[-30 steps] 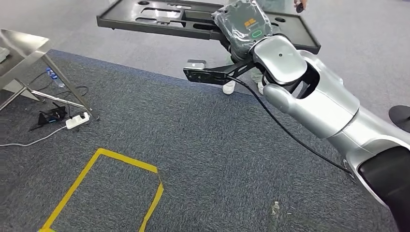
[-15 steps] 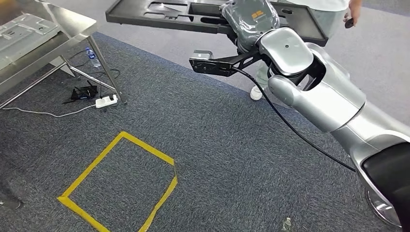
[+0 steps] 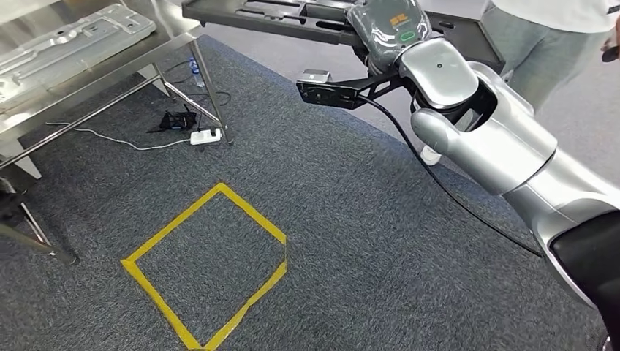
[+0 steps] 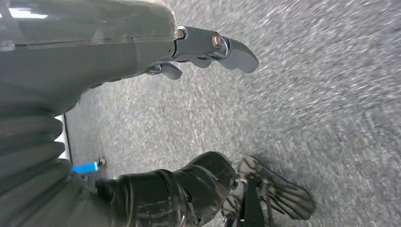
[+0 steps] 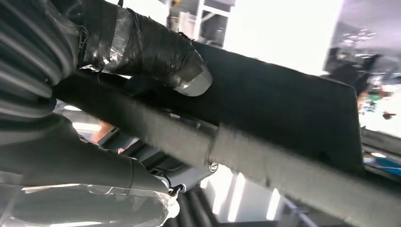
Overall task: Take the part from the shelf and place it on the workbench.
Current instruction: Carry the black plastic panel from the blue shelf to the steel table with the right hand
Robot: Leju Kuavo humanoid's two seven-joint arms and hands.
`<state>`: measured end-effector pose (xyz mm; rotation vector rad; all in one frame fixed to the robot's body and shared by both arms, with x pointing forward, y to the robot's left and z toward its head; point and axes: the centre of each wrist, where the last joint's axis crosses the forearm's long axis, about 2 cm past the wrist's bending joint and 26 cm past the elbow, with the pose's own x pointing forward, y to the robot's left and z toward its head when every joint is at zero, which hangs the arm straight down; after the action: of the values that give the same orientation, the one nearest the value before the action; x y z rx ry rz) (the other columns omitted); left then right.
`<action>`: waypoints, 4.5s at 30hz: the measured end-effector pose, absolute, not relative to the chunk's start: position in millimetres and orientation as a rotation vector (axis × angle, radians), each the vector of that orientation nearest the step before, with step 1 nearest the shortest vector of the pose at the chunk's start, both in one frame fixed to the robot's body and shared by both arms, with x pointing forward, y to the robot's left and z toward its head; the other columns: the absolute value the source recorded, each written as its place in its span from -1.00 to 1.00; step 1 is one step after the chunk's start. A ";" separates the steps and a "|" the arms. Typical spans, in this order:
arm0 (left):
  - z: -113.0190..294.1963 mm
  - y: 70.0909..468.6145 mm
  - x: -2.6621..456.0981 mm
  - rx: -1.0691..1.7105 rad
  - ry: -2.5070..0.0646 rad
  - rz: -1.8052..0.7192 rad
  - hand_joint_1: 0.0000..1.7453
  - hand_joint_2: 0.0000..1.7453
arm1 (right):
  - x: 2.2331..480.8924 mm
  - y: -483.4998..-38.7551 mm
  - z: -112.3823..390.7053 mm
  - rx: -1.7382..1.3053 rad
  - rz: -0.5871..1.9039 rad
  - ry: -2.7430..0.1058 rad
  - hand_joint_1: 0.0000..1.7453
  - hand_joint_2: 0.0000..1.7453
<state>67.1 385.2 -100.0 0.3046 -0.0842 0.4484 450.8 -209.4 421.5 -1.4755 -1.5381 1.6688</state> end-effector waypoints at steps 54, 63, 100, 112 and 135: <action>-99.7 383.8 69.6 0.323 -0.070 0.454 -1.00 1.00 | 455.9 -205.9 414.5 -1.465 1.672 -1.554 1.00 1.00; -99.9 384.5 68.0 0.327 -0.077 0.442 -1.00 1.00 | 455.6 -205.4 411.8 -1.459 1.673 -1.553 1.00 1.00; -98.0 390.9 70.2 0.404 -0.072 0.387 -1.00 1.00 | 456.2 -190.5 407.1 -1.446 1.681 -1.574 1.00 1.00; -97.2 394.7 71.5 0.401 -0.080 0.390 -1.00 1.00 | 458.0 -185.9 396.9 -1.440 1.701 -1.566 1.00 1.00; -95.6 403.0 70.7 0.420 -0.080 0.398 -1.00 1.00 | 460.3 -186.2 395.9 -1.484 1.676 -1.559 1.00 1.00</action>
<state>70.7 403.0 -95.6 0.4200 -0.0803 0.3978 460.3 -186.2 395.9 -1.4844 -1.5588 1.6760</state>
